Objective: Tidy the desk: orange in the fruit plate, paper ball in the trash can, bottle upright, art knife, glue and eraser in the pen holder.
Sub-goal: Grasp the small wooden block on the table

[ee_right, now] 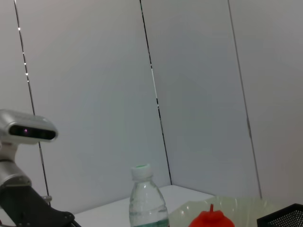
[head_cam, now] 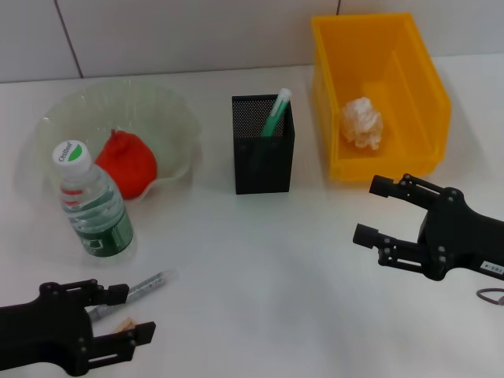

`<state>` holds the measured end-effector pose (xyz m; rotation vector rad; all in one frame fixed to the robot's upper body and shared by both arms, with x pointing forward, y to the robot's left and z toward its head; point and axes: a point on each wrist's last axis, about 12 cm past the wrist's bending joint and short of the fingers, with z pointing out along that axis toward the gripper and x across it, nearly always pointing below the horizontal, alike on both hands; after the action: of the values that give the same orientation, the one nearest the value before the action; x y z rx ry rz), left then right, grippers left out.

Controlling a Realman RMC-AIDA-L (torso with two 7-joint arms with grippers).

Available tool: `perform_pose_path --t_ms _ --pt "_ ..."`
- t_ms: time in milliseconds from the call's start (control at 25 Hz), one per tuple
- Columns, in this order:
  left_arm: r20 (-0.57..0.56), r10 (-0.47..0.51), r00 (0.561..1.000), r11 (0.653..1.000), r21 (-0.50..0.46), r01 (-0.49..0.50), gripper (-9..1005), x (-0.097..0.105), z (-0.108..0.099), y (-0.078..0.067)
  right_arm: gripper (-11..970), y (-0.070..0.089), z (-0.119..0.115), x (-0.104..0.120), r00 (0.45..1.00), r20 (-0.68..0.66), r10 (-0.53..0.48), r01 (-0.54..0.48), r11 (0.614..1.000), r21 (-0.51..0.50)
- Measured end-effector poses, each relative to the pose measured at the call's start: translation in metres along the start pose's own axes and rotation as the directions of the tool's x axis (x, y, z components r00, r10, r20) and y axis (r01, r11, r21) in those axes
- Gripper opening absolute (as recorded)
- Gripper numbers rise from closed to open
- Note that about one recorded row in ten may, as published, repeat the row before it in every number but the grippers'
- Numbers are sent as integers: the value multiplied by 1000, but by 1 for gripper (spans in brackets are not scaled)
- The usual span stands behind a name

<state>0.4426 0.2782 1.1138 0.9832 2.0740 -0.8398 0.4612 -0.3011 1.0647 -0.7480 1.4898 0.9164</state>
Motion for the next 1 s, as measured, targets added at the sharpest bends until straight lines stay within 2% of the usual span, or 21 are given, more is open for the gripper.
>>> perform_pose_path --t_ms 120,320,640,680,880,1000 --pt "-96 -21 995 998 -61 15 678 -13 7 -8 802 0 -4 1 1000 -7 1 -1 1000 5" --pt "-244 -8 970 987 -160 -33 677 -33 22 -22 802 -2 -10 4 1000 -21 16 -16 1000 13" --pt "-329 -86 940 984 -178 28 722 -50 29 -21 802 -4 -12 6 999 -31 16 -15 999 28" --pt "-368 -98 925 978 -208 21 737 -51 31 -20 802 -5 -12 6 999 -31 16 -15 1000 28" --pt "-425 -90 901 969 -246 -19 809 -52 37 -21 802 -6 -13 5 999 -28 16 -15 999 37" --pt "-439 -100 893 965 -262 -20 808 -56 40 -21 802 -6 -13 5 999 -27 19 -18 999 38"
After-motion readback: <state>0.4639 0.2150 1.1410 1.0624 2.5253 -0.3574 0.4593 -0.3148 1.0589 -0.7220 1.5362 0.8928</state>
